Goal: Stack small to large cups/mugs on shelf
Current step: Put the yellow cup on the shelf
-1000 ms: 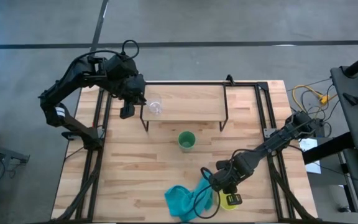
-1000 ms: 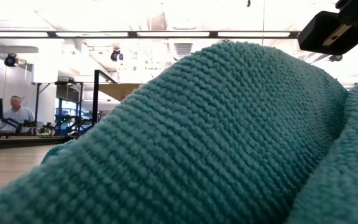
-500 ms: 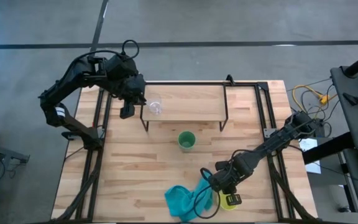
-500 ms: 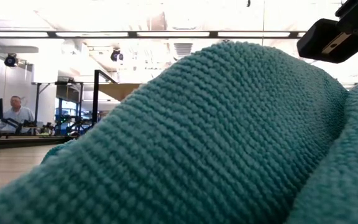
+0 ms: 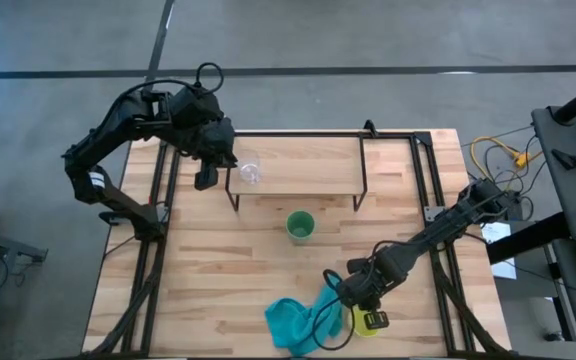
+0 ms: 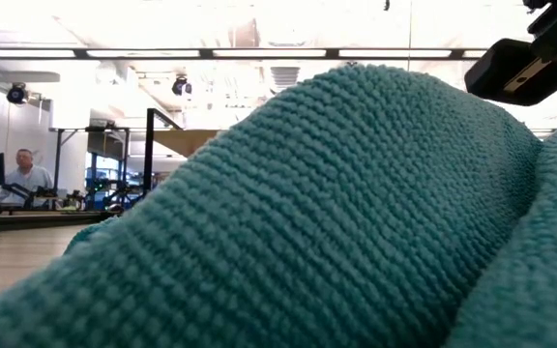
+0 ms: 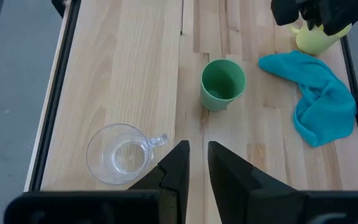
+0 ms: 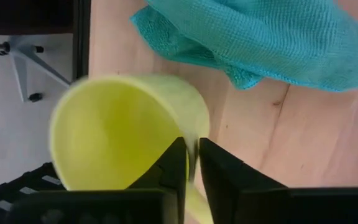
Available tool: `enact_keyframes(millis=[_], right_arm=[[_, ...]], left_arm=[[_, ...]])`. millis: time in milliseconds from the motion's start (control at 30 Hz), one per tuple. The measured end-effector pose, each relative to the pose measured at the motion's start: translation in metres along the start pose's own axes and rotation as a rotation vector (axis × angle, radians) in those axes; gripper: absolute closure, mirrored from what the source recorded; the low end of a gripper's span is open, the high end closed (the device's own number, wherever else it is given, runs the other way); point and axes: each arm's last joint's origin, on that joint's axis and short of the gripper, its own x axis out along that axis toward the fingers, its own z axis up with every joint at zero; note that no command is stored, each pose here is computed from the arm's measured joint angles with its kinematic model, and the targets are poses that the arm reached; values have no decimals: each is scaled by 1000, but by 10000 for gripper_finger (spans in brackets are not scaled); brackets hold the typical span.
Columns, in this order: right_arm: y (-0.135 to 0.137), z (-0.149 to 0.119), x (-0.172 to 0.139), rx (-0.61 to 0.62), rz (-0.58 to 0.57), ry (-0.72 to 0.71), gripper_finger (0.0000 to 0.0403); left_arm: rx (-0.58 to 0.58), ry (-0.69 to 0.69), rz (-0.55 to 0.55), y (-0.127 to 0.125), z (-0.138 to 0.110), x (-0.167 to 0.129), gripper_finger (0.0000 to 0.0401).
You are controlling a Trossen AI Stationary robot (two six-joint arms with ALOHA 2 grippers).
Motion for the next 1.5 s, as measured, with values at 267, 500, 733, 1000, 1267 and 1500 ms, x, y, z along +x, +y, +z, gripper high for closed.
enact_keyframes(millis=[267,500,733,1000,1267,1500], right_arm=[[-13,4,-2,131,-98,-55,392],[-35,15,-13,326,-152,-122,393],[-60,25,-25,438,-248,-199,394],[-88,28,-38,557,-302,-200,394],[-105,37,-63,614,-366,-247,394],[-108,43,-95,632,-386,-285,394]], left_arm=[[0,0,0,0,0,0,355],[0,0,0,0,0,0,355],[-1,0,0,0,0,0,355],[-1,0,0,0,0,0,355],[0,1,0,0,0,0,355],[3,1,0,0,0,0,355]])
